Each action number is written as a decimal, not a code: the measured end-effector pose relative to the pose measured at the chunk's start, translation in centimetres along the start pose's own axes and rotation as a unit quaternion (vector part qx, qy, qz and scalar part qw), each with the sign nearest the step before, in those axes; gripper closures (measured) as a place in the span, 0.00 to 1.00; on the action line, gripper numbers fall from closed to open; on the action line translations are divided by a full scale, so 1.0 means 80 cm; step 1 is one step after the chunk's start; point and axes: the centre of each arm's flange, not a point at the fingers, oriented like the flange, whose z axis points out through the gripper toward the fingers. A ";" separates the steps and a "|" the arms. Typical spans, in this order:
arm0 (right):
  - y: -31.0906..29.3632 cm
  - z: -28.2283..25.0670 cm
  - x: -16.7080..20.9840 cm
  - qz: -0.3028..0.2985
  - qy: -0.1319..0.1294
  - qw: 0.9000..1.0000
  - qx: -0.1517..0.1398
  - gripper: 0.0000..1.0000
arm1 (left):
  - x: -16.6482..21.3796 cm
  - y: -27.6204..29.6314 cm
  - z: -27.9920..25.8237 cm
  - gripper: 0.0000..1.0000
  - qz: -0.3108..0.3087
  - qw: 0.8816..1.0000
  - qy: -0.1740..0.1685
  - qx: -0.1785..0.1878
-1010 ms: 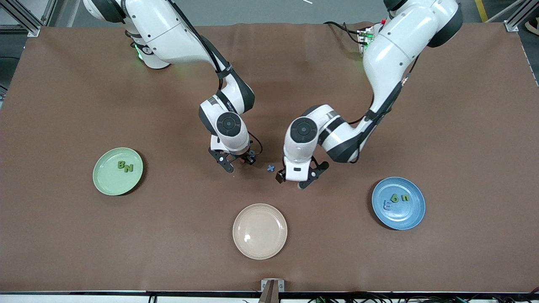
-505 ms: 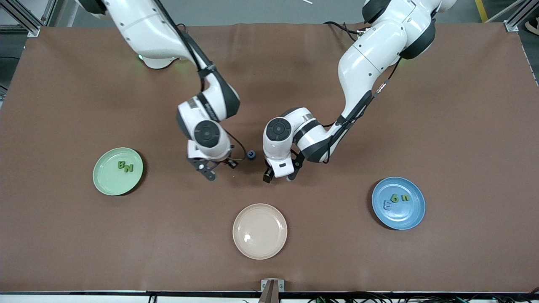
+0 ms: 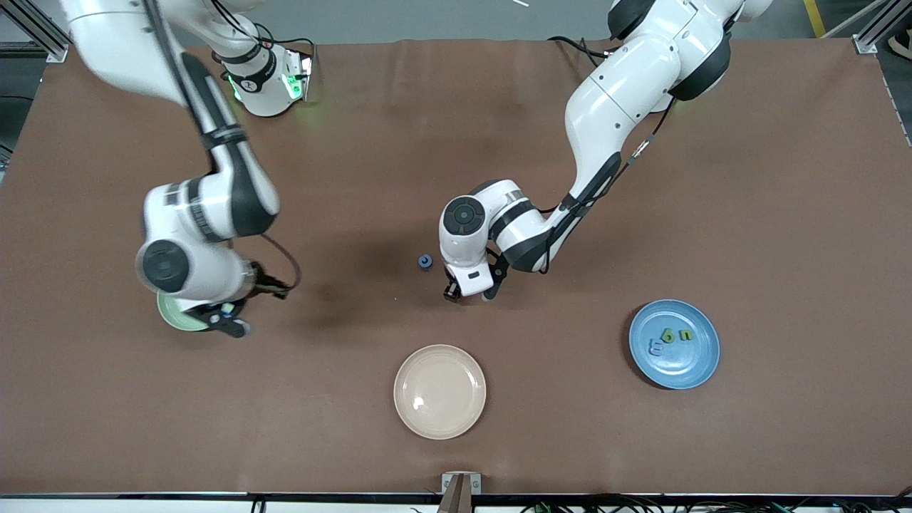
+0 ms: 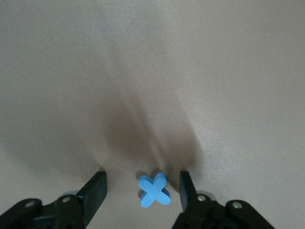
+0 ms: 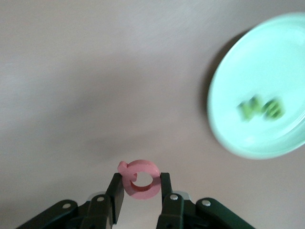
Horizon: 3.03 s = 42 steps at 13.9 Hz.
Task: Sort upper and lower case letters into plates
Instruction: 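Place the pink a on the green plate while the left gripper grasps x, then place the blue x on the blue plate while the right gripper reaches c, then grasp the blue c with the right gripper while the left gripper retracts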
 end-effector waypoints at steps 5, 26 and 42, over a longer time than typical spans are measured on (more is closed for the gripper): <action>0.168 0.024 0.066 -0.117 0.011 0.993 0.026 0.64 | 0.006 0.008 -0.010 0.74 -0.001 1.000 -0.002 -0.006; -0.115 -0.056 -0.113 -0.069 0.038 0.997 0.010 0.00 | 0.477 0.006 -0.115 0.74 0.209 0.971 0.037 0.109; -0.369 0.151 -0.260 -0.067 0.074 0.994 0.049 0.02 | 0.550 -0.009 -0.223 0.00 0.310 0.949 0.034 0.039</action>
